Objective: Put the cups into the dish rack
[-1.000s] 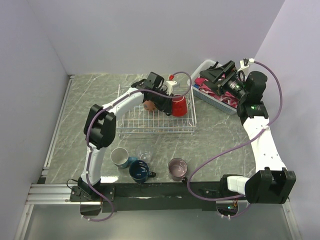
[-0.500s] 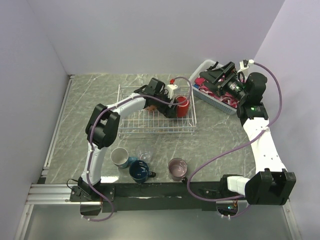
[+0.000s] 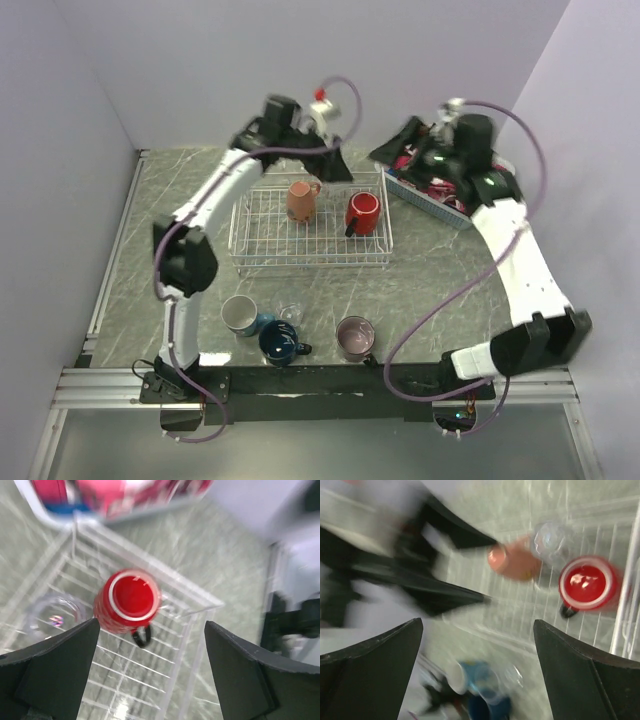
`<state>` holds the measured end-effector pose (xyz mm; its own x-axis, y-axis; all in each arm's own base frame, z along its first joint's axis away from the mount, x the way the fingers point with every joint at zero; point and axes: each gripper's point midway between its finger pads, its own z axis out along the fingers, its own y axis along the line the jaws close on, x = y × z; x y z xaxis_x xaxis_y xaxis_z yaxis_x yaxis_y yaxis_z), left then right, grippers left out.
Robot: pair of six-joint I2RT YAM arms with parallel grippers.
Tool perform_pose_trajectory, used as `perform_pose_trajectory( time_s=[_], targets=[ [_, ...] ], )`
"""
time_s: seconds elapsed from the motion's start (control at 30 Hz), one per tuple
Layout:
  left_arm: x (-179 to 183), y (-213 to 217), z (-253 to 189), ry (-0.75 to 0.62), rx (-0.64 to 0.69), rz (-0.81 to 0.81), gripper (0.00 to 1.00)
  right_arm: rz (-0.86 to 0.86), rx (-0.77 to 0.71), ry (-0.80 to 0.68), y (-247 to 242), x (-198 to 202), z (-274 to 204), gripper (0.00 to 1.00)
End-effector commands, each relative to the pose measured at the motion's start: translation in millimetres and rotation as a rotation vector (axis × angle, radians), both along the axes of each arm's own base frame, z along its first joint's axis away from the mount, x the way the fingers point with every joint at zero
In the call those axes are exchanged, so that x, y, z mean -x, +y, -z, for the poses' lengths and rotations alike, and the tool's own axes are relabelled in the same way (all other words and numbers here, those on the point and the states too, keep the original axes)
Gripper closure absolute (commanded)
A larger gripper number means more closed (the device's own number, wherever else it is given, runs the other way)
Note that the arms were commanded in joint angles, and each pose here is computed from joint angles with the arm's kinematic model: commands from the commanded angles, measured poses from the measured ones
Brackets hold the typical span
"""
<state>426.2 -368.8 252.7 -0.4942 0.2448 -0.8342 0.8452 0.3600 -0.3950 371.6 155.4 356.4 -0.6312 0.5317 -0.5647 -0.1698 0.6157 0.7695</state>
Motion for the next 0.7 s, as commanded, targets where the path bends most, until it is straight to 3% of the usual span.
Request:
perform_pose_trajectory(
  time_s=[0.0, 0.07, 0.17, 0.33, 0.43, 0.67],
  targets=[
    [41.4, 58.3, -140.0, -0.081, 0.201, 0.046, 0.07, -0.155, 0.542, 0.267, 29.4, 35.7, 97.3, 0.0],
    [44.0, 89.2, -139.3, -0.073, 0.196, -0.011, 0.08, -0.199, 0.711, 0.38, 37.5, 48.7, 134.6, 0.0],
    [50.3, 126.5, -102.5, -0.046, 0.129, -0.105, 0.08, -0.213, 0.832, 0.44, 38.5, 56.5, 159.4, 0.02],
    [74.3, 163.9, -24.2, 0.046, -0.014, -0.163, 0.1, -0.186, 0.859, 0.495, 34.4, 58.0, 173.6, 0.1],
    [78.1, 172.1, 4.2, 0.081, -0.062, -0.178, 0.11, -0.185, 0.881, 0.511, 32.0, 57.0, 182.0, 0.22],
    [73.2, 173.0, 23.3, 0.099, -0.072, -0.192, 0.12, -0.156, 0.905, 0.507, 32.9, 37.0, 190.7, 0.23]
  ],
)
